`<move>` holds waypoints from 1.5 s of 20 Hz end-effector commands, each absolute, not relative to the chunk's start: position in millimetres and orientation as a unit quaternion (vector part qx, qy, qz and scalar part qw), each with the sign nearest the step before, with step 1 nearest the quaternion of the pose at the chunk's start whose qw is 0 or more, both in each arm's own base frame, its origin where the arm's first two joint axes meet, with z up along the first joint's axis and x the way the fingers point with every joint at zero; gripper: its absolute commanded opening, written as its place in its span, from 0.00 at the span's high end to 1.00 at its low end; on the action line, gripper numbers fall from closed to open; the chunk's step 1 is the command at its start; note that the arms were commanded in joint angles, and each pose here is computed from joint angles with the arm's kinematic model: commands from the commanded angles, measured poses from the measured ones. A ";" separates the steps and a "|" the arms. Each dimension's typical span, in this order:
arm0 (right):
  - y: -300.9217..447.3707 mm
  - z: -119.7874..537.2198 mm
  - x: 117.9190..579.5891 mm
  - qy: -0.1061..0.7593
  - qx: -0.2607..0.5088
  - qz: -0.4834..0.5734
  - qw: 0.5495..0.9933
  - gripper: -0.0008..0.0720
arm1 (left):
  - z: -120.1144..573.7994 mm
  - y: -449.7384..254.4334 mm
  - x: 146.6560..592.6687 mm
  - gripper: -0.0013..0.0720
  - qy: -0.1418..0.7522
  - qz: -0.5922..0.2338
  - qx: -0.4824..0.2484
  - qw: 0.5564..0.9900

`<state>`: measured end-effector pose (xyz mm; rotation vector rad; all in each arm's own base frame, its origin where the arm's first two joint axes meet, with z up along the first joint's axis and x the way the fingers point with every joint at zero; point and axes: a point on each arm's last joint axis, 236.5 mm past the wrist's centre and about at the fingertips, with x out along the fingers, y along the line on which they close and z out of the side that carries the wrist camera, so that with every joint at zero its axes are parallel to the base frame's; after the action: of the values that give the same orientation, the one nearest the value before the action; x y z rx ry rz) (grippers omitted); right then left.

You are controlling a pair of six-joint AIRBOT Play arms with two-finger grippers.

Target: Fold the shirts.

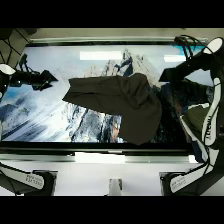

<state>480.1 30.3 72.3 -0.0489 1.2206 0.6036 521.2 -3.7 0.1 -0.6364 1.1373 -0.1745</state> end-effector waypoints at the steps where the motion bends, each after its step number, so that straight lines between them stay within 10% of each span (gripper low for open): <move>1: -1.9 68.8 425.0 0.639 -0.043 0.277 0.716 0.28 | -53.8 0.0 488.2 0.22 0.617 -0.067 -0.332 0.710; 14: -5.9 86.3 422.4 0.626 -0.058 0.264 0.732 0.28 | -103.1 -30.9 503.9 0.26 0.624 -0.078 -0.322 0.708; 20: -15.6 82.4 415.7 0.644 -0.065 0.247 0.722 0.25 | -101.8 -32.0 519.7 0.91 0.599 -0.075 -0.312 0.734; 30: -8.3 -54.1 365.0 0.731 0.010 0.225 0.644 0.25 | -52.9 -39.0 507.3 0.94 0.589 -0.137 -0.254 0.754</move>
<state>376.3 -11.1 -11.8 -0.0266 1.6335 0.5493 513.2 -34.6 -67.1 -0.5843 1.2858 -0.2599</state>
